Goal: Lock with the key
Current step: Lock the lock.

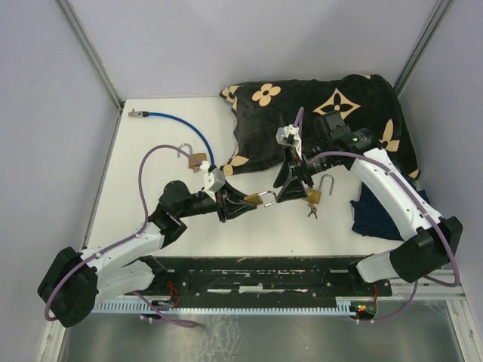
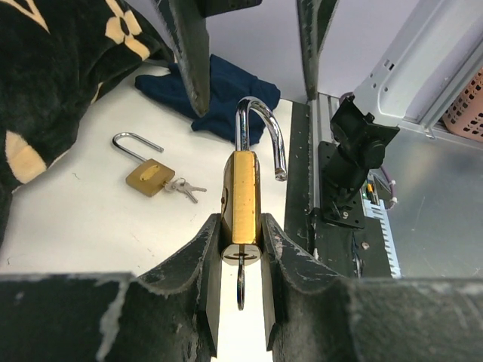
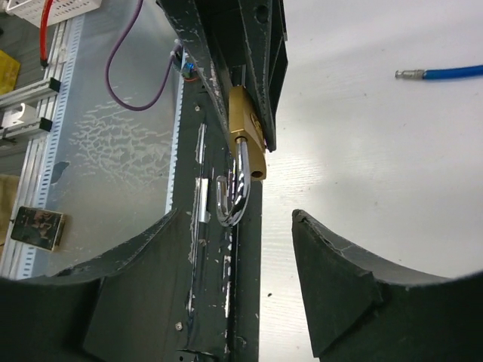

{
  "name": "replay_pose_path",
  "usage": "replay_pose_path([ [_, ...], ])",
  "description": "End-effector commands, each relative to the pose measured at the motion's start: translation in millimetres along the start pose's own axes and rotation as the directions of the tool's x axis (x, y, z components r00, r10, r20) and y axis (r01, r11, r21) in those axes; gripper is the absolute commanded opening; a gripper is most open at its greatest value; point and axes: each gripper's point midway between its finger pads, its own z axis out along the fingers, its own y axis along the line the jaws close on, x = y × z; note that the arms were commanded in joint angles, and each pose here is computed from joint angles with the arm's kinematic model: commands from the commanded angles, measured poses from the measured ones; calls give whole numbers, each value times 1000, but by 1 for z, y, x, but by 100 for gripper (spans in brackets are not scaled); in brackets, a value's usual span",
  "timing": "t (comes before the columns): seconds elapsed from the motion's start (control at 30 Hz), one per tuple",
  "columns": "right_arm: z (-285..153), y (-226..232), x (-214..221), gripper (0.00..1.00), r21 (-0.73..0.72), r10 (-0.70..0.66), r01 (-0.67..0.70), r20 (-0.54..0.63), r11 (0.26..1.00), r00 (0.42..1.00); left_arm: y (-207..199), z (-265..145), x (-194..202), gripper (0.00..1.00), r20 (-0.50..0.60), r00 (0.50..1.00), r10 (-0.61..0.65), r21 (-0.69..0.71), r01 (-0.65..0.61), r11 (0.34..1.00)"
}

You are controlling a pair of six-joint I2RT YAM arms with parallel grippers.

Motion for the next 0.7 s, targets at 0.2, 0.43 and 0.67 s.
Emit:
replay_pose_path([
  [0.2,19,5,9,58,-89,44,-47,-41,995,998,-8,5,-43,3,123,990,75,46,-81,996],
  [0.43,22,9,4,14,-131,73,-77,-32,988,997,-5,3,-43,3,137,988,75,28,-79,996],
  [0.67,17,18,-3,2,-135,-8,7,-4,991,1000,-17,-3,-46,15,191,980,46,76,-62,995],
])
